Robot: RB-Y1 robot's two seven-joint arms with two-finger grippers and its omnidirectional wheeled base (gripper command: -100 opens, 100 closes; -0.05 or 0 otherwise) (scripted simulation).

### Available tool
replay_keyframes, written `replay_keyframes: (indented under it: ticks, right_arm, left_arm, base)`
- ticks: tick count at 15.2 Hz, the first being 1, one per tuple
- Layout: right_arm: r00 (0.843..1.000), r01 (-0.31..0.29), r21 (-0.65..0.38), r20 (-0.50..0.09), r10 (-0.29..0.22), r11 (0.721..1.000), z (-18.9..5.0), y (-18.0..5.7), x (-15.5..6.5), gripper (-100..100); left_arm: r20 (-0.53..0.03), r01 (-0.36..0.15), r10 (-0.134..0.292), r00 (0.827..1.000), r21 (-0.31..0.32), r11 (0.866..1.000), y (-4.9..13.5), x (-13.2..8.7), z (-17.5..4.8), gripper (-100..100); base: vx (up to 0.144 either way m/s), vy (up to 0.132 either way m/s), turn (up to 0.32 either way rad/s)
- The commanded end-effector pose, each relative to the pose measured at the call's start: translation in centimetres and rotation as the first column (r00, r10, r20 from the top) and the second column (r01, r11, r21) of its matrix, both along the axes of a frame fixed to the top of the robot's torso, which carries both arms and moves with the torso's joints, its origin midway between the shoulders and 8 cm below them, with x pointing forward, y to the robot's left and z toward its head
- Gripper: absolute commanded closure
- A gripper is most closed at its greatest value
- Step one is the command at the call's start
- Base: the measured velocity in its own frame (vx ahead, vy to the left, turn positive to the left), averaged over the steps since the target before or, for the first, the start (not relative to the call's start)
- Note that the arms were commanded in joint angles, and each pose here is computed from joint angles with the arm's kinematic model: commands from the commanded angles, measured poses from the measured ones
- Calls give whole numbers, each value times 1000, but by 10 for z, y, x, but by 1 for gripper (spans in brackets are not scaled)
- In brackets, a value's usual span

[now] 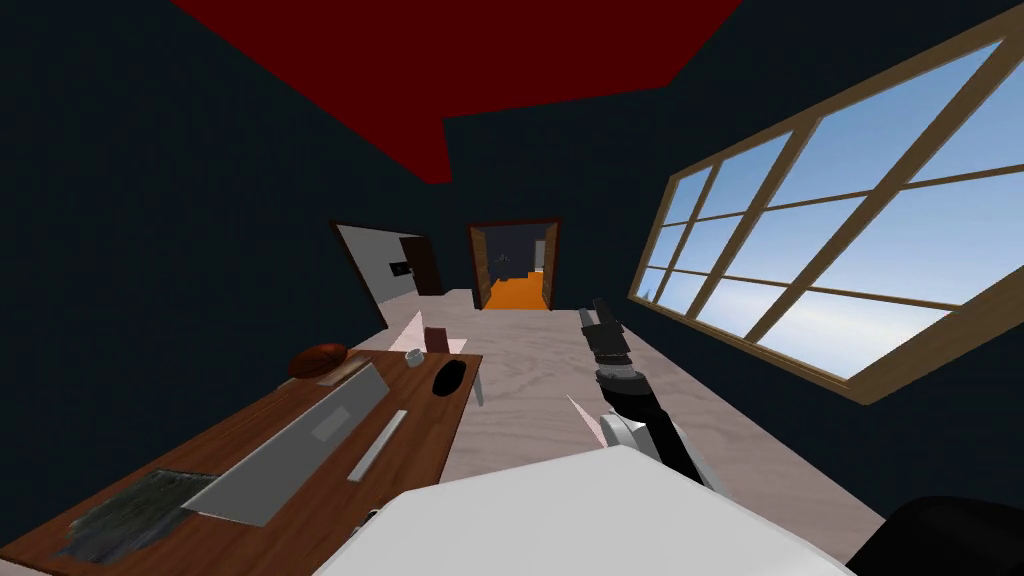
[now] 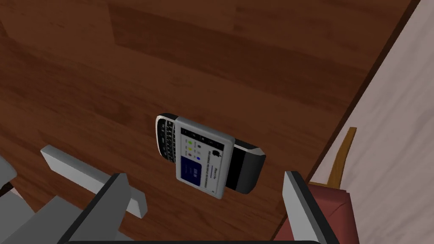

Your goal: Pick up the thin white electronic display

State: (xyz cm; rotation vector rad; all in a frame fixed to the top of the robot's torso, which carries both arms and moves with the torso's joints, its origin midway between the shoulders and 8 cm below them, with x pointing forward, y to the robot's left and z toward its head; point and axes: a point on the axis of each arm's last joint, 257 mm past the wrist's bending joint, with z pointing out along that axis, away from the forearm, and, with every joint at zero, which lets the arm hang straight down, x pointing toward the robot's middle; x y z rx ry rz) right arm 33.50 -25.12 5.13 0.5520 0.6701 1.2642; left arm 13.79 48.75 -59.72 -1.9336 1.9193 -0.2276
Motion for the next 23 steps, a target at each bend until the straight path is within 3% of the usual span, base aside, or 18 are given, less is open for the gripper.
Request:
replay_keyframes:
  ticks: [1,2,5,8,10,11,14,18,22,23]
  right_arm:
    - [1000,0,0,0,0,1000,0,0,0,0]
    - [1000,0,0,0,0,1000,0,0,0,0]
    - [1000,0,0,0,0,1000,0,0,0,0]
    - [1000,0,0,0,0,1000,0,0,0,0]
    - [1000,0,0,0,0,1000,0,0,0,0]
    - [1000,0,0,0,0,1000,0,0,0,0]
    - [1000,0,0,0,0,1000,0,0,0,0]
    - [1000,0,0,0,0,1000,0,0,0,0]
    - [1000,0,0,0,0,1000,0,0,0,0]
    - [1000,0,0,0,0,1000,0,0,0,0]
  left_arm:
    - [-50,-10,10,999,-13,1000,4,-18,-7,-100]
    - [-83,-17,15,996,-29,999,5,-30,-11,-100]
    - [-97,-25,22,995,-28,999,7,-38,-13,-100]
    - [-173,-53,42,984,-59,997,12,-71,-21,-100]
    - [-176,-56,45,983,-58,997,13,-73,-21,-100]
    - [-208,-65,49,977,-71,995,14,-87,-23,-100]
    - [-239,-86,63,969,-85,993,16,-102,-25,-100]
    - [-318,-135,89,944,-126,983,17,-142,-28,-100]
    - [-346,-157,99,933,-143,977,17,-158,-27,-100]
    - [-335,-147,94,937,-135,980,17,-152,-27,-100]
  base:
    - [64,28,-220]
    - [63,24,-238]
    - [41,19,-81]
    - [39,19,-182]
    - [44,23,-123]
    - [40,14,-142]
    - [42,17,-169]
    - [58,35,-222]
    - [44,31,-113]
    - [19,15,-43]
